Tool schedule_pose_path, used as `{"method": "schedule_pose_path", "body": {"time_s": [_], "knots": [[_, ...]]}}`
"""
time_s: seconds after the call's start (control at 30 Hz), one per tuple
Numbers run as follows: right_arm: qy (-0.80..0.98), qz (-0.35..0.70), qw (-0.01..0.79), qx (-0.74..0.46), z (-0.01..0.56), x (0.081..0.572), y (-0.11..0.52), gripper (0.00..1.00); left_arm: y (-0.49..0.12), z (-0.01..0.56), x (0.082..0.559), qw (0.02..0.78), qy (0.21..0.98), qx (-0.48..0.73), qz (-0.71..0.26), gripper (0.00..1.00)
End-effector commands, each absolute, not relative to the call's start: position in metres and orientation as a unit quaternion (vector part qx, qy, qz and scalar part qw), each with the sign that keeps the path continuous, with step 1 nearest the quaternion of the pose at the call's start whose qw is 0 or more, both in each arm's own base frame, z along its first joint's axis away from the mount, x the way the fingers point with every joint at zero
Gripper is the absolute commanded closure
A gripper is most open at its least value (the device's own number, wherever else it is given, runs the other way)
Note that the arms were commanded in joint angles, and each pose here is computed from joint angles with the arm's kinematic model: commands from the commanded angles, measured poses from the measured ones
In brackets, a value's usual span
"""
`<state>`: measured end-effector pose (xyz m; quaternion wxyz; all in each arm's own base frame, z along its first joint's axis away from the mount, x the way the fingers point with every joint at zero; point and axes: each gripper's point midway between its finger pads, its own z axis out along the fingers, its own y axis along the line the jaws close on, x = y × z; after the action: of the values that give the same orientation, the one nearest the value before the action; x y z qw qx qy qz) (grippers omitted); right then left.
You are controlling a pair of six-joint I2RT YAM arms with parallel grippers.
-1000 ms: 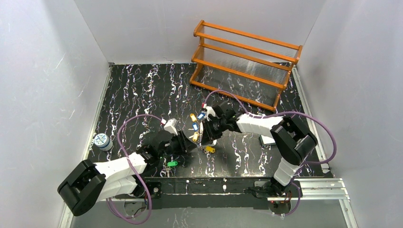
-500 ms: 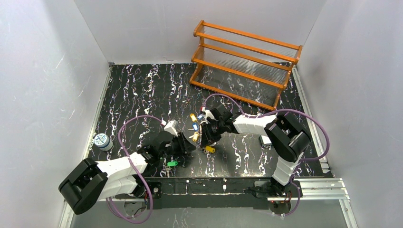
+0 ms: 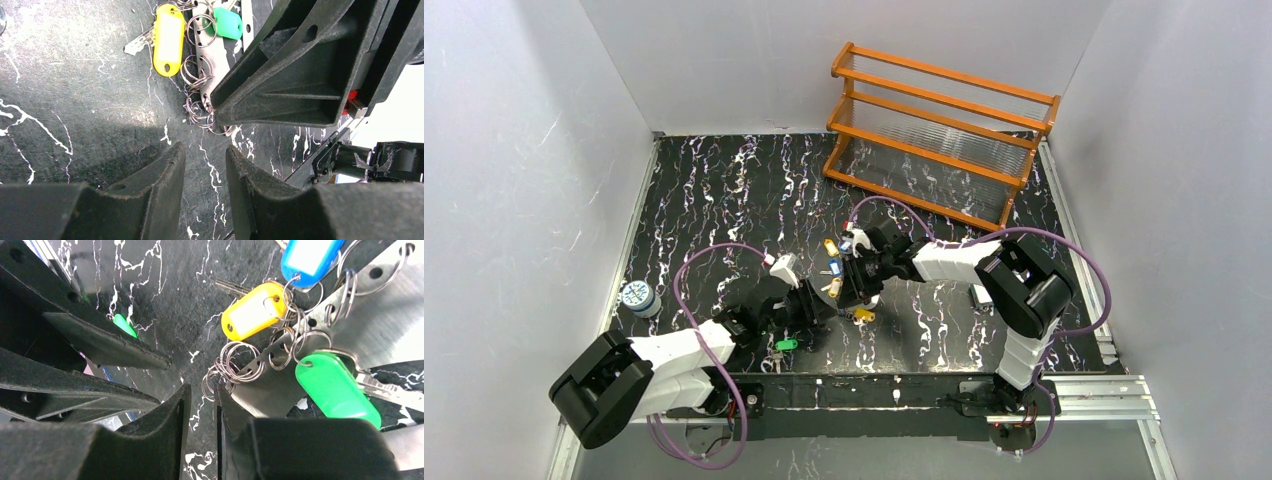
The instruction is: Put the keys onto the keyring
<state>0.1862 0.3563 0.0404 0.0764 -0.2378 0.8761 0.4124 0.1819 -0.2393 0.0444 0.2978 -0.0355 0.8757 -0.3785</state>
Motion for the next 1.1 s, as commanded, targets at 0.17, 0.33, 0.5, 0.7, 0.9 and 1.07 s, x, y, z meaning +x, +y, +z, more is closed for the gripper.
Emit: {"method": "schedule_pose_path", "body": {"time_s": [0.17,0.33,0.5,0.7,0.9,1.07], "knots": [[0.86,0.419,0.143,-0.254,0.066,0.217,0.38,0.68,-0.24,0.054,0.187,0.321,0.865,-0.035,-0.385,0.66],[0.867,0.384,0.166,-0.272,0.069,0.221,0.366,0.68,-0.239,0.051,0.184,0.317,0.868,-0.02,-0.381,0.66],[0.875,0.362,0.149,-0.286,0.058,0.21,0.351,0.68,-0.227,0.044,0.183,0.316,0.892,0.021,-0.323,0.66],[0.874,0.374,0.111,-0.291,0.046,0.192,0.346,0.69,-0.212,0.048,0.191,0.33,0.905,0.05,-0.264,0.66],[0.866,0.395,0.087,-0.295,0.045,0.183,0.352,0.64,-0.214,0.048,0.191,0.33,0.904,0.05,-0.268,0.65],[0.867,0.4,0.066,-0.29,0.038,0.181,0.358,0.64,-0.217,0.051,0.193,0.332,0.902,0.055,-0.27,0.64]]}}
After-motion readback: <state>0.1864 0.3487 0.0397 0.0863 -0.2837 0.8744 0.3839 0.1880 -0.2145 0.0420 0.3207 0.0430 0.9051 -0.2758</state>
